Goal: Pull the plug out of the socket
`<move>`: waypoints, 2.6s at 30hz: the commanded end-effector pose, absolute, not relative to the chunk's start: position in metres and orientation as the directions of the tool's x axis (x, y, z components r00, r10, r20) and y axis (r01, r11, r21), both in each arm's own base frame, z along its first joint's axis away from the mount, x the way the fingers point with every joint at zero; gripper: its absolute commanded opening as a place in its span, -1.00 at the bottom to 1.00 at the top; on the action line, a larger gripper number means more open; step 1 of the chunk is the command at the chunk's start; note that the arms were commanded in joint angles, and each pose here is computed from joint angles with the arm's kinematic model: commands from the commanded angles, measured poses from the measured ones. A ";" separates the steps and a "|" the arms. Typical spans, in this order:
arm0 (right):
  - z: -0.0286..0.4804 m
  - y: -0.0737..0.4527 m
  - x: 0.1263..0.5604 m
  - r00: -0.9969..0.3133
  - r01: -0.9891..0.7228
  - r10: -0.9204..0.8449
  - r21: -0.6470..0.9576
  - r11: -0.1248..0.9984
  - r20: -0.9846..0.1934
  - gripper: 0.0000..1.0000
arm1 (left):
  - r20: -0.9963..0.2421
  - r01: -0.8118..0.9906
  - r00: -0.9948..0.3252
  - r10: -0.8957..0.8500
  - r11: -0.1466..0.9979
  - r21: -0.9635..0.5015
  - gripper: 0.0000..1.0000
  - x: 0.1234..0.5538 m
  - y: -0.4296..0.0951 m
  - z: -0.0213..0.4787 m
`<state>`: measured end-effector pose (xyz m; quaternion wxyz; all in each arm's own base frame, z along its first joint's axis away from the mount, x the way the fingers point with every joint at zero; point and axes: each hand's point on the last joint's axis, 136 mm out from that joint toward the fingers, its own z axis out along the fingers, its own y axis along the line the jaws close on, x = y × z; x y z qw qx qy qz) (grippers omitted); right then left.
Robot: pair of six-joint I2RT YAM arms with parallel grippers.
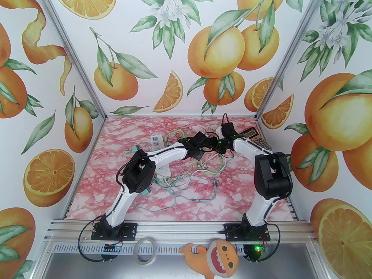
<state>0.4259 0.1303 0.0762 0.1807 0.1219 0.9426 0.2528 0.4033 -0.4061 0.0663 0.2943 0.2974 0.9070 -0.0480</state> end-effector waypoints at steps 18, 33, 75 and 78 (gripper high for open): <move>0.021 0.116 0.385 -0.948 0.224 0.289 0.365 0.903 -0.132 0.09 | -0.672 0.531 -0.679 0.295 0.830 -0.172 -0.45 0.428 -0.413 0.133; 0.036 0.085 0.390 -0.927 0.257 0.328 0.328 0.909 -0.183 0.08 | -0.661 0.609 -0.629 0.409 0.788 -0.092 -0.45 0.402 -0.455 0.111; 0.157 0.087 0.410 -0.790 0.212 0.435 0.471 0.856 -0.433 0.99 | -0.786 0.265 -0.619 0.001 0.942 -0.208 -0.45 0.463 -0.258 0.281; 0.166 0.086 0.412 -0.771 0.212 0.445 0.477 0.853 -0.455 0.99 | -0.776 0.182 -0.626 -0.079 0.952 -0.244 -0.44 0.463 -0.225 0.283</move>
